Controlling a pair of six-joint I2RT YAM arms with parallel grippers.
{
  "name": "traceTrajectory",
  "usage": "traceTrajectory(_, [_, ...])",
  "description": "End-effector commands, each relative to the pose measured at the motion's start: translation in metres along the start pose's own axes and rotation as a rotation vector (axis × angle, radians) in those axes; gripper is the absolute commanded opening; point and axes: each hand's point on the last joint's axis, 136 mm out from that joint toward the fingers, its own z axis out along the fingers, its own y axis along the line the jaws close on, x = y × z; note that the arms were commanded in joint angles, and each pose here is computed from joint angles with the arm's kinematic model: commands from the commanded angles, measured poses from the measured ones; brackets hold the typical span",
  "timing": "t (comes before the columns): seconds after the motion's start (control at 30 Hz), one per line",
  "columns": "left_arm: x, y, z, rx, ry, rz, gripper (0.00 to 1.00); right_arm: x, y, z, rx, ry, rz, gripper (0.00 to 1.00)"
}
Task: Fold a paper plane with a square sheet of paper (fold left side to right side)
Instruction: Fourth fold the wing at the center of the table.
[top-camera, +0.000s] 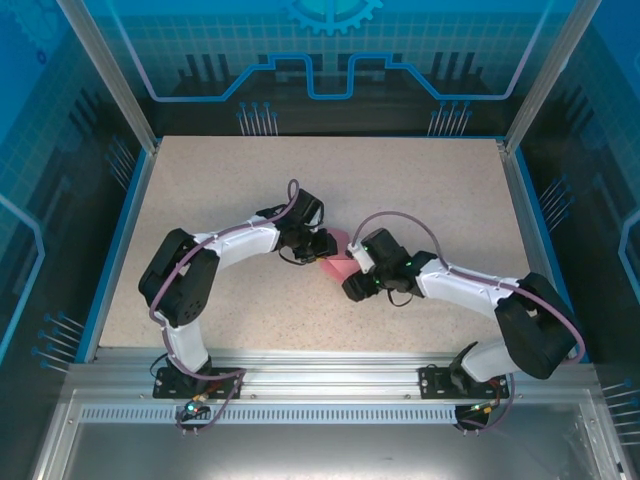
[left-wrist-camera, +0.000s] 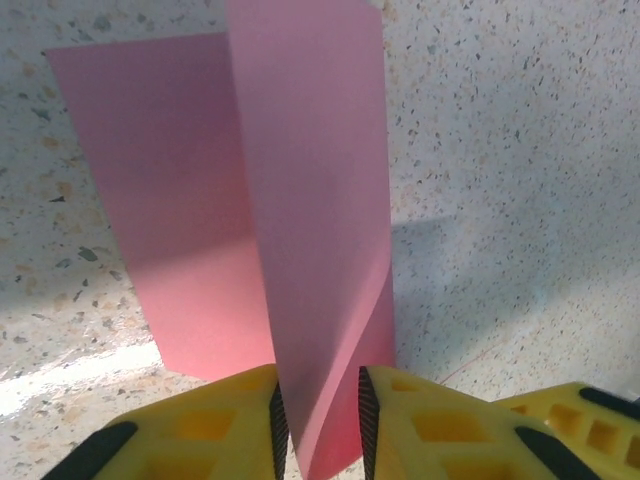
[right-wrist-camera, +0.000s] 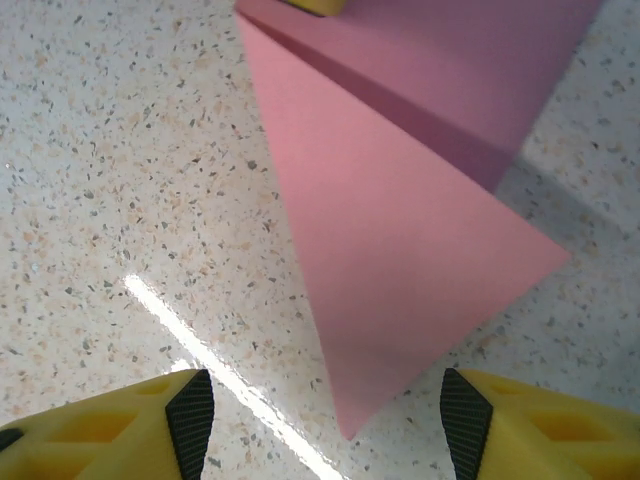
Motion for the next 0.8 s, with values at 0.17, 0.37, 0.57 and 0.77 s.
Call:
traceTrajectory(0.17, [-0.003,-0.006,-0.001,0.008,0.015,-0.006,0.23,-0.018,0.011,0.017,0.079,-0.055,-0.160,0.63])
traceTrajectory(0.37, [-0.003,-0.009,-0.004,0.014,0.018,0.001,0.22,-0.023,0.006,0.026,0.129,-0.047,-0.149,0.60])
traceTrajectory(0.57, [-0.002,-0.008,-0.004,0.008,0.022,0.005,0.21,-0.022,0.002,0.030,0.155,-0.043,-0.140,0.57])
traceTrajectory(0.77, [-0.002,-0.008,-0.004,0.007,0.022,0.005,0.21,-0.020,-0.004,0.037,0.172,-0.024,-0.123,0.50])
